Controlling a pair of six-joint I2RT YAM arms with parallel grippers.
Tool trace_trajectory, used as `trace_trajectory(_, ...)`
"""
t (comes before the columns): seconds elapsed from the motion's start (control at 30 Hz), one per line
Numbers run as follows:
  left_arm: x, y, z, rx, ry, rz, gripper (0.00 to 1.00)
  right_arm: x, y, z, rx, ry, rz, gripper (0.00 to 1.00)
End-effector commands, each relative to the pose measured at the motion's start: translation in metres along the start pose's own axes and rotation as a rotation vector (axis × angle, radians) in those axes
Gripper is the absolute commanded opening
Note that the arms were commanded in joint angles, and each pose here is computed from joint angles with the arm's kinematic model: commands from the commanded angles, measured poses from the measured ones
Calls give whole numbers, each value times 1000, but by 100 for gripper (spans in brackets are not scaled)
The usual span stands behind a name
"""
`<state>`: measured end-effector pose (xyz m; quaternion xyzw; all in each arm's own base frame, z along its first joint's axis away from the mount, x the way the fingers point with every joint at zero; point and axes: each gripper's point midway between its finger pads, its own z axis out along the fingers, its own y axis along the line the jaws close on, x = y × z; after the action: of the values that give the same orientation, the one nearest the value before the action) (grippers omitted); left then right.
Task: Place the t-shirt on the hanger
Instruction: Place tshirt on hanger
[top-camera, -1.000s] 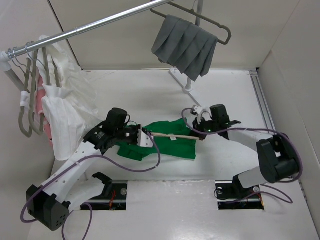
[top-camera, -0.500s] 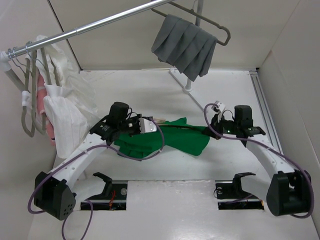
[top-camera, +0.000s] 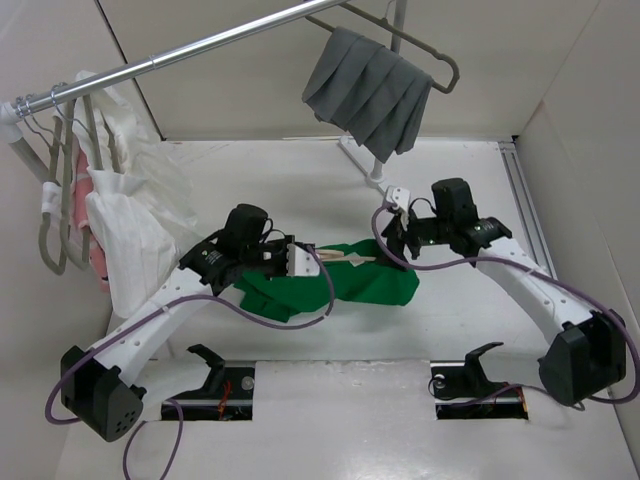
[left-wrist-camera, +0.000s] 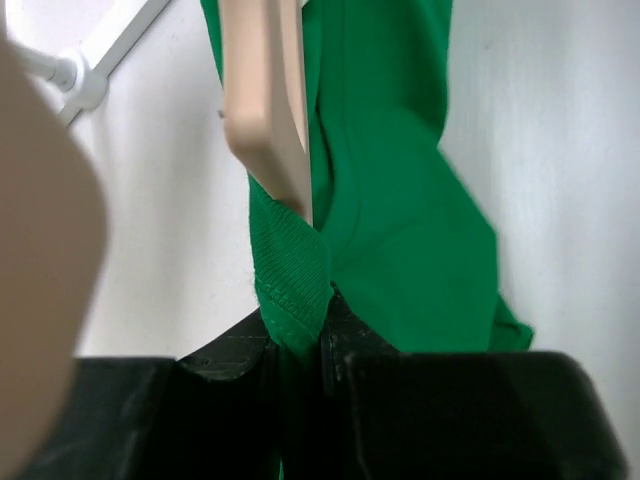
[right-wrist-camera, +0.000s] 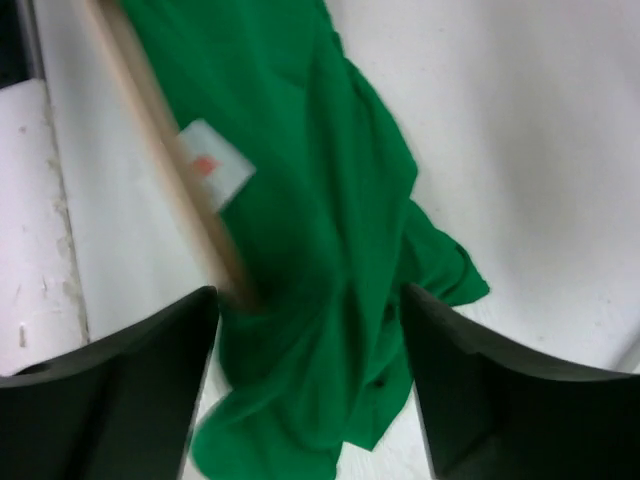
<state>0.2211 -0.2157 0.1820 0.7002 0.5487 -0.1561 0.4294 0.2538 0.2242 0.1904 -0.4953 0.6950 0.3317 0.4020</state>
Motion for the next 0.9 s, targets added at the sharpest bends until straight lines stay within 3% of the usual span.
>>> trace_trajectory(0.0,-52,2,-13,22,-185,3,0,-19,-13,-12,18,12,-107,82)
trace_trajectory(0.1,-53,3,-13,17,-192,-29,0,-45,-3,-19,16,-14,-189,100)
trace_trajectory(0.2,-50,7,-13,11,-207,-74,0,-88,14,-29,29,-112,-321,100)
trace_trajectory(0.33,-49,11,-9,9,-213,-103,0,-112,54,-15,-53,-173,-396,100)
trace_trajectory(0.43,-50,10,-9,16,-221,-102,0,-98,57,5,-75,-119,-366,86)
trace_trajectory(0.47,-50,10,-9,16,-221,-102,0,-93,58,13,-91,-107,-360,66)
trace_trajectory(0.53,-50,10,-9,16,-221,-102,0,-94,57,19,-90,-111,-356,47)
trace_trajectory(0.73,-46,9,-7,15,-208,-109,0,-108,61,29,-68,-127,-392,23)
trace_trajectory(0.87,-45,9,-8,3,-206,-104,0,-112,63,30,-54,-125,-404,23)
